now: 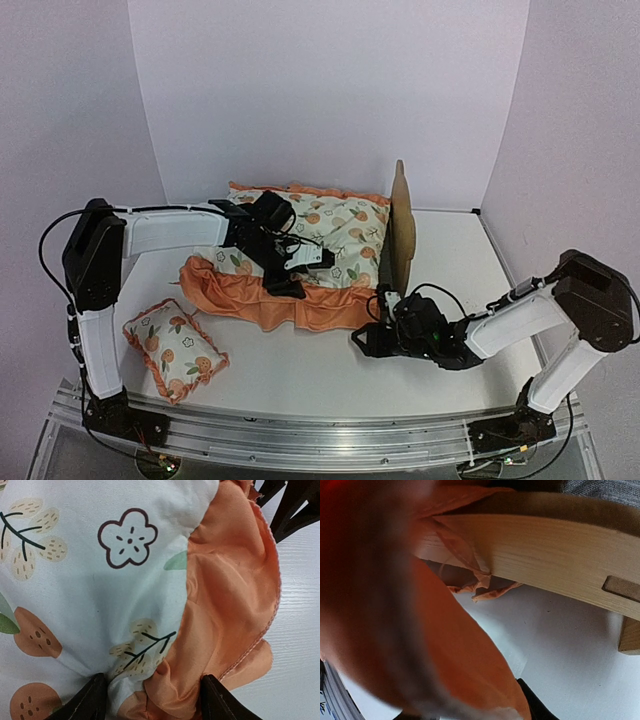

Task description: Set up the pet bed

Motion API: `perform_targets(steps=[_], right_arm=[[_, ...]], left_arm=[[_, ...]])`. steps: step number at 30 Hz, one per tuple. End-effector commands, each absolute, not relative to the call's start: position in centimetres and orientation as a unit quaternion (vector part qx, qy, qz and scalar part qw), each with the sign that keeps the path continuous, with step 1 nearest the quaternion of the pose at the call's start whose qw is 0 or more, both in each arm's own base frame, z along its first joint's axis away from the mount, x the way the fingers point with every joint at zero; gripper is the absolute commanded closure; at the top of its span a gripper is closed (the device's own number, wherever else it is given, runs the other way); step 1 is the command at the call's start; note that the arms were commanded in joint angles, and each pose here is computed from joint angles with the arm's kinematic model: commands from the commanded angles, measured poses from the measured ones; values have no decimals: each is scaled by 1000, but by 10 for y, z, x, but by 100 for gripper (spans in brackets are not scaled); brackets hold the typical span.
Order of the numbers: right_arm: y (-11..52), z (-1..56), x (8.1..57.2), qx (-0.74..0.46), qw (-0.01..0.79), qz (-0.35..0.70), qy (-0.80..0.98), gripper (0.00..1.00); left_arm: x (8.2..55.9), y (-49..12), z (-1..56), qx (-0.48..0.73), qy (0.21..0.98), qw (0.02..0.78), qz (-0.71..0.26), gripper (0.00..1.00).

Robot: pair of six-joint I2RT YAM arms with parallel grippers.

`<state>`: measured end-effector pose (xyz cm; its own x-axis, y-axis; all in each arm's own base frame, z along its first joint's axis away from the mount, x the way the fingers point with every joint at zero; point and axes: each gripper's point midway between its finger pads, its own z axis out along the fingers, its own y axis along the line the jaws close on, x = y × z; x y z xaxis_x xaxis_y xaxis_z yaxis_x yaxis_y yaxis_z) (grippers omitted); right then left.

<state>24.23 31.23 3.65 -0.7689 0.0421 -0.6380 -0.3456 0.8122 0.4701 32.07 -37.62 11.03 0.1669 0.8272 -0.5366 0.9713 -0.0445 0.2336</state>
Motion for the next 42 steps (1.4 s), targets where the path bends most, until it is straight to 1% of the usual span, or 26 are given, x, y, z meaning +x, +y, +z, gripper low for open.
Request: perform_targets(steps=[1, 3, 7, 11, 13, 17, 19, 20, 23, 26, 29, 32, 34, 38, 42], right_arm=[[313, 44, 241, -77, 337, 313, 885, 51], [311, 44, 241, -74, 338, 311, 885, 51], [308, 46, 242, -72, 344, 307, 884, 52], [307, 50, 244, -73, 352, 305, 882, 51], [306, 52, 244, -72, 355, 304, 881, 51], [304, 54, 244, -75, 356, 299, 882, 51], [304, 56, 244, -78, 358, 297, 882, 51], [303, 56, 244, -80, 358, 294, 883, 51], [300, 61, 243, -87, 363, 290, 881, 51], [297, 74, 242, -102, 377, 288, 874, 51], [290, 92, 242, -119, 399, 279, 866, 51], [281, 103, 239, -134, 402, 265, 866, 50], [279, 105, 235, -145, 388, 264, 871, 50], [277, 109, 226, -153, 351, 300, 874, 49], [270, 101, 223, -145, 340, 300, 879, 45]], left_arm=[[327, -375, 92, 712, 639, 271, -102, 41], [319, -375, 80, 719, 638, 257, -103, 47], [311, -376, 64, 721, 643, 235, -107, 51], [310, -378, 59, 714, 653, 225, -112, 60], [308, -377, 57, 713, 657, 217, -115, 67], [301, -375, 55, 710, 664, 200, -126, 85], [300, -375, 56, 704, 671, 193, -131, 97], [300, -377, 62, 699, 675, 192, -136, 100], [304, -388, 87, 670, 699, 191, -160, 100], [309, -401, 125, 643, 716, 199, -187, 100], [314, -410, 164, 631, 717, 219, -199, 100], [316, -410, 186, 628, 717, 228, -199, 100], [318, -412, 203, 627, 713, 243, -199, 100], [325, -420, 246, 624, 696, 292, -205, 100], [331, -424, 277, 619, 680, 334, -205, 100]])
